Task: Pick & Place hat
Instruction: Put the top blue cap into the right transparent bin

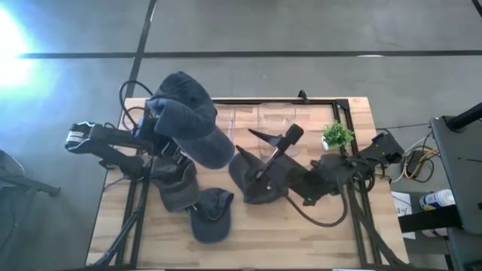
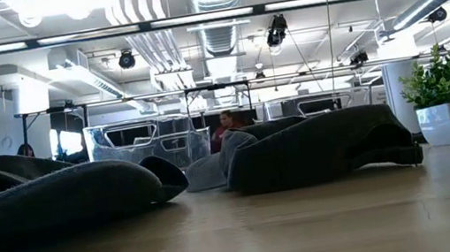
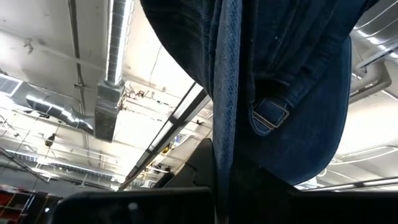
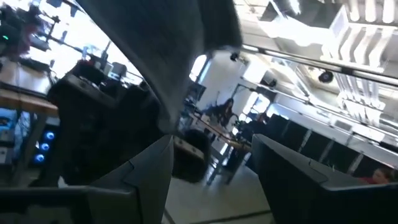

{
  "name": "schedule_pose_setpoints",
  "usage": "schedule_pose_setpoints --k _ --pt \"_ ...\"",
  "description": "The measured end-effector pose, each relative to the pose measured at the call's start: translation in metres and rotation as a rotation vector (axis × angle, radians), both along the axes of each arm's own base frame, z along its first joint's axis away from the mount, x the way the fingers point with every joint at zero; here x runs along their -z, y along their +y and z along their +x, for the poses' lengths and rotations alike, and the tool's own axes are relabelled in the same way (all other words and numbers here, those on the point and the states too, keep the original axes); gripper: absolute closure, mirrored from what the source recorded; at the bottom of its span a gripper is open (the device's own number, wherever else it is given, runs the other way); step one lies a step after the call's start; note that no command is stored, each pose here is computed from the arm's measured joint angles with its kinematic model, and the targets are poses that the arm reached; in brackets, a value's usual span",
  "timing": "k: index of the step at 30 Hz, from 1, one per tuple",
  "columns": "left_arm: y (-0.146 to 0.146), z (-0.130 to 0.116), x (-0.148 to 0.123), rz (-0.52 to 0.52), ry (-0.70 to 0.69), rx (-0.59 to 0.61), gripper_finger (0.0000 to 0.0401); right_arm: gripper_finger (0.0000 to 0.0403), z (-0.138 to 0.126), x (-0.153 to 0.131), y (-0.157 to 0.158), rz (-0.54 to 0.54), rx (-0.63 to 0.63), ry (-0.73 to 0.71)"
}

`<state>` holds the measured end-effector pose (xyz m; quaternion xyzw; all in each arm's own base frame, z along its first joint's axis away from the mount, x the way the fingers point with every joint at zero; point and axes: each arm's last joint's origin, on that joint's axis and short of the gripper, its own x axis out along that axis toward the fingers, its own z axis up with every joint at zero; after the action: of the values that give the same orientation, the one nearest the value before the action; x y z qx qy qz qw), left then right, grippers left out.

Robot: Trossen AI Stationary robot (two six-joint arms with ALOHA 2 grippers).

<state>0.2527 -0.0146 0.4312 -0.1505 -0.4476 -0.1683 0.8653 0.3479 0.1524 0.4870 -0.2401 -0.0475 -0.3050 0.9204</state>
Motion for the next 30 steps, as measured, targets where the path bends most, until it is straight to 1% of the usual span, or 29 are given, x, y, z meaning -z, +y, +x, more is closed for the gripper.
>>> schedule_pose_setpoints --k 7,11,14,20,22,24,30 --pt "0.005 0.002 -0.002 0.004 0.002 0.020 0.0393 0.0188 0.013 -0.006 0.007 -0.007 -0.007 0.006" --pt "0.005 0.006 0.000 0.010 0.037 0.022 0.0393 0.0188 0.020 -0.007 0.011 -0.011 -0.004 0.002" --pt "0.005 0.012 0.004 0.009 0.058 0.024 0.0393 0.0188 0.020 -0.011 0.011 -0.018 -0.012 -0.007" --pt "0.005 0.019 0.010 -0.002 0.079 0.030 0.0393 0.0194 0.017 -0.014 0.010 0.003 -0.017 -0.024" --pt "0.005 0.020 0.011 -0.009 0.084 0.024 0.0393 0.0208 0.016 -0.015 0.009 0.008 -0.006 -0.023" --pt "0.006 0.020 0.011 -0.015 0.091 0.018 0.0389 0.0231 0.016 -0.014 0.008 0.014 0.010 -0.016" --pt "0.006 0.025 0.015 -0.037 0.143 0.000 0.0364 0.0329 0.012 -0.017 0.006 0.020 0.040 -0.010"
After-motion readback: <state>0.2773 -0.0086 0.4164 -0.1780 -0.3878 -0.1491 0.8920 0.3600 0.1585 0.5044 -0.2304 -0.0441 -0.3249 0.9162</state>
